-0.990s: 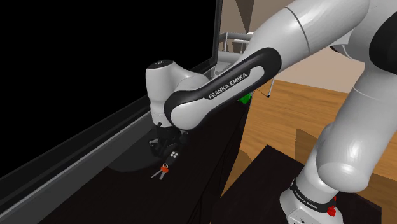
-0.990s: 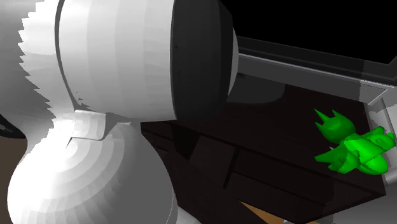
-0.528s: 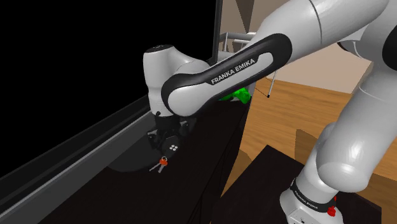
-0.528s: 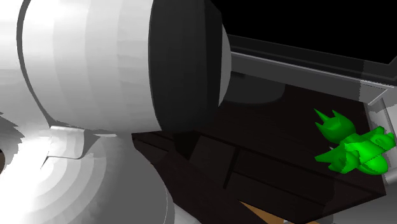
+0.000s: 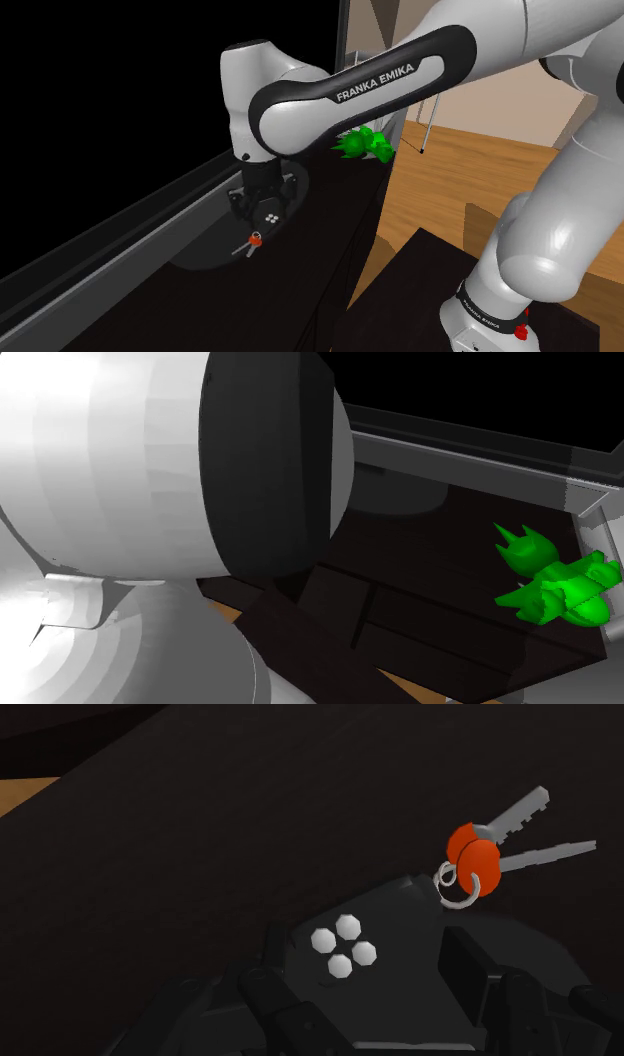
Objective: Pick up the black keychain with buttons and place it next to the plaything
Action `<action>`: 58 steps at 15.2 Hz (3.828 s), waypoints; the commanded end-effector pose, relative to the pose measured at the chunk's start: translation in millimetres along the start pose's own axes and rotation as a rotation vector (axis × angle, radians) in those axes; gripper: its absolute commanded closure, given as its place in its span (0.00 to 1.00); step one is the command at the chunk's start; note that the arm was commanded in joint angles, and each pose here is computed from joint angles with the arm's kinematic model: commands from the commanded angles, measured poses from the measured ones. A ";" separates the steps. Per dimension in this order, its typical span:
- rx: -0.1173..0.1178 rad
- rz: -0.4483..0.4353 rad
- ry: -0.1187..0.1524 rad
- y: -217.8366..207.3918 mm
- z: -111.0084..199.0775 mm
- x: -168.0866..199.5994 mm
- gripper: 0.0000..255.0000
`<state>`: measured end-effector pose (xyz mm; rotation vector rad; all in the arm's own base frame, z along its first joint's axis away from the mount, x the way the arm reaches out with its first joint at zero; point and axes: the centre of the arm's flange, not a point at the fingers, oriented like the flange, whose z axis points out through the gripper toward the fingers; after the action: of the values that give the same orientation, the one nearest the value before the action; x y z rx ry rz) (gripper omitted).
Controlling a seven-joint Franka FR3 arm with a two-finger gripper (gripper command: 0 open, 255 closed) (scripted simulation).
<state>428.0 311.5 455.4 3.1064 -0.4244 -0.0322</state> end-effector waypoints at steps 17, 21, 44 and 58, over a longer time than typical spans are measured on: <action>0.000 0.000 0.000 80.8 -55.9 41.8 1.00; 0.000 0.000 0.000 127.3 -56.0 66.8 1.00; 0.000 0.000 0.000 394.6 -56.6 210.9 1.00; 0.000 0.000 0.000 402.7 12.0 216.9 1.00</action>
<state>527.9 -134.0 448.3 3.1063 -0.4244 -0.0336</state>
